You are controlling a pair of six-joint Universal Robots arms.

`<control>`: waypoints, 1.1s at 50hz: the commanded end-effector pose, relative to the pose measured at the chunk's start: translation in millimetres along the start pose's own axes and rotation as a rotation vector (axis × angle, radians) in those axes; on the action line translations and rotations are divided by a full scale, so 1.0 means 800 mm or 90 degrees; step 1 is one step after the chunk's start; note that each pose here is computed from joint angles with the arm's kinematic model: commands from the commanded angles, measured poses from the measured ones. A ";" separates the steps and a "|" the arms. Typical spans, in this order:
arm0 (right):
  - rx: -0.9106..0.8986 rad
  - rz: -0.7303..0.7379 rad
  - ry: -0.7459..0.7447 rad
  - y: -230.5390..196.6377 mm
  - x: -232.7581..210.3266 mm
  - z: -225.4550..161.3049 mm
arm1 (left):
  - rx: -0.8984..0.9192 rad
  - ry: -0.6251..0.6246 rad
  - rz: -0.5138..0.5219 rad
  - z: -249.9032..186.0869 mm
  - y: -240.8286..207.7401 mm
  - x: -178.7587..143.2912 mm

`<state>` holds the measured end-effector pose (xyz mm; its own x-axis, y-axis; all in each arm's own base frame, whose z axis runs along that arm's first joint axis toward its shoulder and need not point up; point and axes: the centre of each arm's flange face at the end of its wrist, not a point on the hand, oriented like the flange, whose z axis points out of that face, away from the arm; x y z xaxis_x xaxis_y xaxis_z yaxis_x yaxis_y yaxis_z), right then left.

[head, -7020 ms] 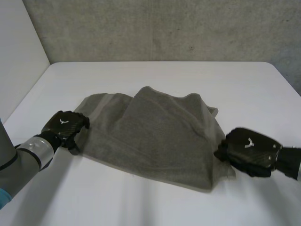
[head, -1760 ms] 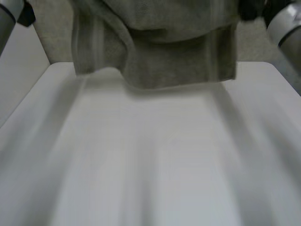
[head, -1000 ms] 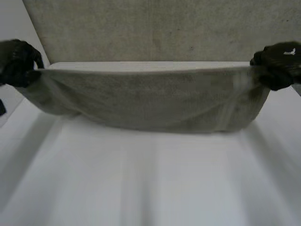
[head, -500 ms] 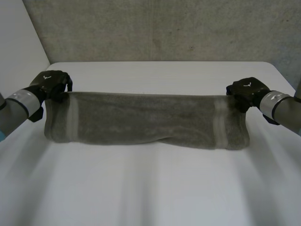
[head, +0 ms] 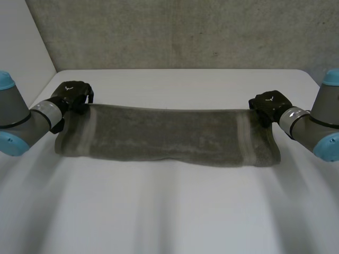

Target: Fold the towel.

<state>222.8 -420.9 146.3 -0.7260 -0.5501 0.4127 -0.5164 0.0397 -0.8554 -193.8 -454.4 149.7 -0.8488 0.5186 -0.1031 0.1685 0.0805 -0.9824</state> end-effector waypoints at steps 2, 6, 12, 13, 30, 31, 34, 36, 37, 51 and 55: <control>0.000 0.000 0.000 -0.002 -0.002 -0.001 | 0.000 -0.007 0.001 -0.003 -0.004 0.001; 0.014 0.000 0.015 -0.022 0.000 -0.010 | 0.014 -0.031 0.009 -0.006 -0.024 0.004; 0.053 0.044 0.040 -0.064 0.015 -0.043 | 0.039 -0.044 0.017 -0.027 -0.065 0.005; 0.053 0.044 0.040 -0.064 0.015 -0.043 | 0.039 -0.044 0.017 -0.027 -0.065 0.005; 0.007 0.095 0.022 -0.034 -0.022 -0.148 | -0.019 -0.020 -0.016 -0.146 -0.055 0.048; 0.006 0.095 0.022 -0.034 -0.022 -0.148 | -0.019 -0.013 -0.017 -0.152 -0.050 0.053; 0.010 0.091 -0.004 -0.017 -0.030 -0.149 | -0.014 -0.012 -0.016 -0.164 -0.044 0.060; 0.010 0.087 -0.014 -0.008 -0.035 -0.149 | -0.014 -0.013 -0.017 -0.169 -0.041 0.063; 0.009 0.084 -0.019 -0.001 -0.038 -0.147 | -0.017 -0.012 -0.020 -0.172 -0.038 0.066; -0.008 0.069 -0.026 0.044 -0.050 -0.119 | -0.031 -0.009 -0.030 -0.177 -0.018 0.073; -0.017 0.059 -0.029 0.051 -0.052 -0.115 | -0.034 -0.009 -0.031 -0.178 -0.016 0.074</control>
<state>190.9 -316.2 133.2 -0.7602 -0.5763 0.3000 -0.4347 0.1081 -0.8940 -175.4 -304.9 181.6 -0.8628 0.5019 -0.0611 0.1522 0.1427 -0.9780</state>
